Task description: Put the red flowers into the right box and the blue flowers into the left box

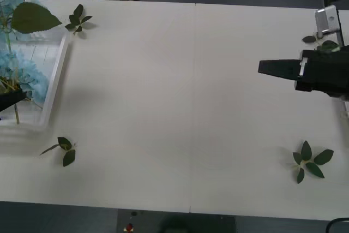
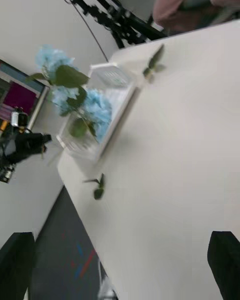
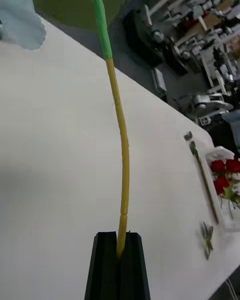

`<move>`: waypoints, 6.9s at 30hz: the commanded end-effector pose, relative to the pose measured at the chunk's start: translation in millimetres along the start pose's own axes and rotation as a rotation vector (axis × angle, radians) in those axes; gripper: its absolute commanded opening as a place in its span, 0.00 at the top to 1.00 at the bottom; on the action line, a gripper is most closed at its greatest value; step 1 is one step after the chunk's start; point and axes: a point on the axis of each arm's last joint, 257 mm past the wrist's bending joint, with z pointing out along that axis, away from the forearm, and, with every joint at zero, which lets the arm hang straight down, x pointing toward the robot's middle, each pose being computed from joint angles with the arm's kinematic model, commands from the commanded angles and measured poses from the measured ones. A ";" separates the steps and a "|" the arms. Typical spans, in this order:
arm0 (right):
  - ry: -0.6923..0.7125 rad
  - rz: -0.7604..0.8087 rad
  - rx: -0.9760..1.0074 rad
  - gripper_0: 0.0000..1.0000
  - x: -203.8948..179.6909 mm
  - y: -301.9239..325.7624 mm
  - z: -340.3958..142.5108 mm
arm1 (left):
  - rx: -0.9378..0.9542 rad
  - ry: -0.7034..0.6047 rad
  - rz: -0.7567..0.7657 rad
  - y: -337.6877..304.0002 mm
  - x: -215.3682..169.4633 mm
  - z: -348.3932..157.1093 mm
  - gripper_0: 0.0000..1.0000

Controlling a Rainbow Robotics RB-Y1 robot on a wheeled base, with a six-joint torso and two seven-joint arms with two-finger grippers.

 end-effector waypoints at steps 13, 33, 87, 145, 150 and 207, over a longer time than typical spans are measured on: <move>0.132 -0.193 0.368 0.00 14.3 -80.9 -133.5 | -0.097 -0.074 -0.139 84.3 -26.8 2.1 1.00; 0.248 -0.587 0.287 0.00 8.7 -125.3 -231.7 | -0.136 0.021 -0.088 115.1 22.7 11.4 0.70; 0.077 -0.651 -0.108 0.00 -11.8 -55.4 -124.2 | -0.260 0.389 0.333 58.2 2.3 70.9 0.00; 0.077 -0.651 -0.108 0.00 -11.8 -55.4 -124.2 | -0.679 0.533 0.612 184.8 19.3 138.6 1.00; 0.077 -0.651 -0.108 0.00 -11.8 -55.4 -124.2 | -0.675 0.539 0.612 184.9 22.4 138.6 1.00; 0.077 -0.651 -0.108 0.00 -11.8 -55.4 -124.2 | -1.104 0.603 0.648 191.0 -148.0 -145.7 0.41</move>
